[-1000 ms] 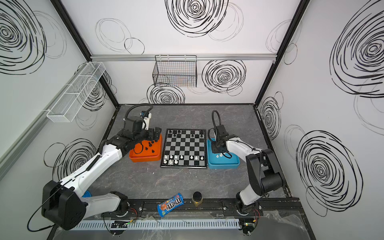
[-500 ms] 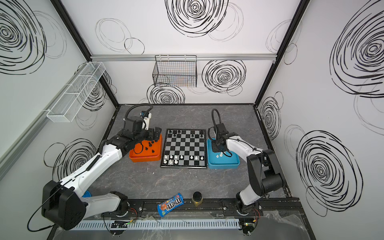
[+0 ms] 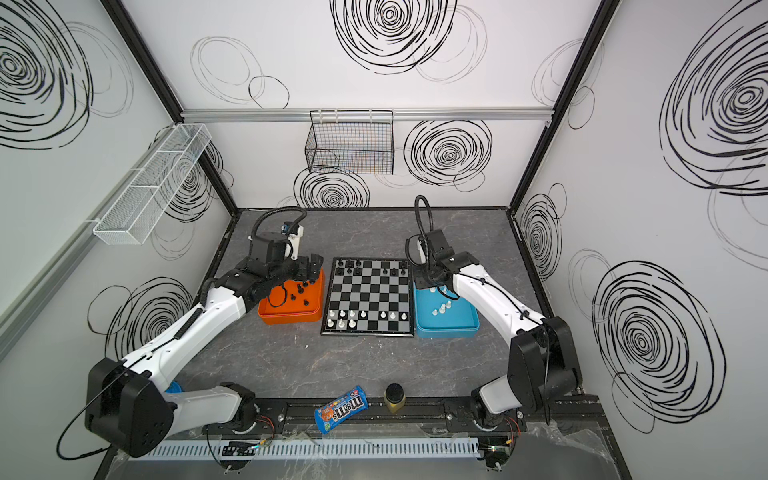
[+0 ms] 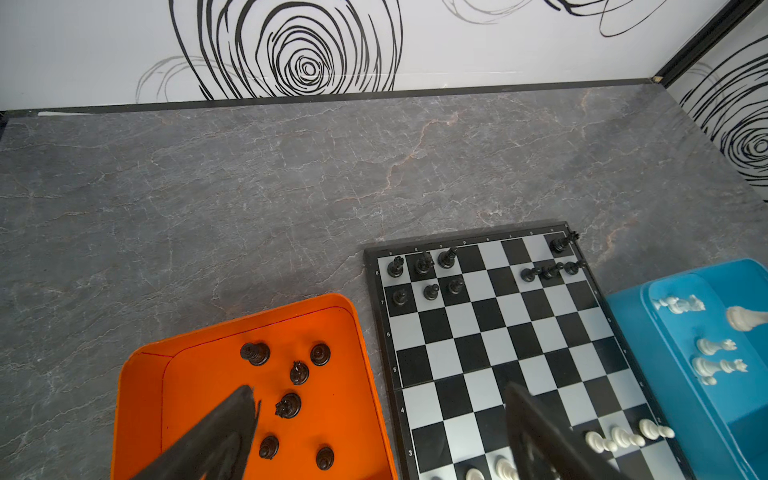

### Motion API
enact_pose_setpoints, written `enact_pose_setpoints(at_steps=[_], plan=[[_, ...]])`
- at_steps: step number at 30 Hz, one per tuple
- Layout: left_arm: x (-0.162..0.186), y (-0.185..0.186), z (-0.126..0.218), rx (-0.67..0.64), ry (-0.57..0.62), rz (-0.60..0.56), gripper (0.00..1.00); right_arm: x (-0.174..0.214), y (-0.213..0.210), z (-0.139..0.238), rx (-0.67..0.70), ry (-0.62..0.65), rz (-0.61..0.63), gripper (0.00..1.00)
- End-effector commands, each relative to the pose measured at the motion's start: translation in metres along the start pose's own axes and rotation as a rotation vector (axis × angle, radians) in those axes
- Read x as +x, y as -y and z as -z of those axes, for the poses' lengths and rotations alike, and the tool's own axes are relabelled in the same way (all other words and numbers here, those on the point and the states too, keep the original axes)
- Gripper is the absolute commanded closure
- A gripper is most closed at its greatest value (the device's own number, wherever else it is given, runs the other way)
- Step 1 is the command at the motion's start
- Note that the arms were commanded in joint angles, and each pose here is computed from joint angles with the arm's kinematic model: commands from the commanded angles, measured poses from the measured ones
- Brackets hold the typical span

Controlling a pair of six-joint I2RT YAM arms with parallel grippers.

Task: Set up the chess pieces on the board
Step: 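Lift the white piece and carry it with the right gripper over the chessboard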

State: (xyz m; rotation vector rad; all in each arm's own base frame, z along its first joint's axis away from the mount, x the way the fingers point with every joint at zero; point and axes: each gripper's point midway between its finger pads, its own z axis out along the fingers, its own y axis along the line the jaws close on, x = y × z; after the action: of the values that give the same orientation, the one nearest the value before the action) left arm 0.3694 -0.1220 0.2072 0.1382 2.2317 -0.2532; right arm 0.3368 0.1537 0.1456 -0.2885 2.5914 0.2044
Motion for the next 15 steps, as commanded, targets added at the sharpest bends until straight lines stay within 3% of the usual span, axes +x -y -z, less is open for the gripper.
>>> enact_pose_setpoints(at_steps=[1, 15], plan=[[-0.019, -0.003, 0.004, -0.019, 0.048, 0.001, 0.04, 0.007, -0.024, 0.012, -0.033, -0.019, 0.035, 0.83], [-0.007, -0.049, 0.003, -0.102, 0.021, 0.091, 0.04, 0.038, -0.125, 0.01, -0.159, -0.044, 0.172, 0.83]])
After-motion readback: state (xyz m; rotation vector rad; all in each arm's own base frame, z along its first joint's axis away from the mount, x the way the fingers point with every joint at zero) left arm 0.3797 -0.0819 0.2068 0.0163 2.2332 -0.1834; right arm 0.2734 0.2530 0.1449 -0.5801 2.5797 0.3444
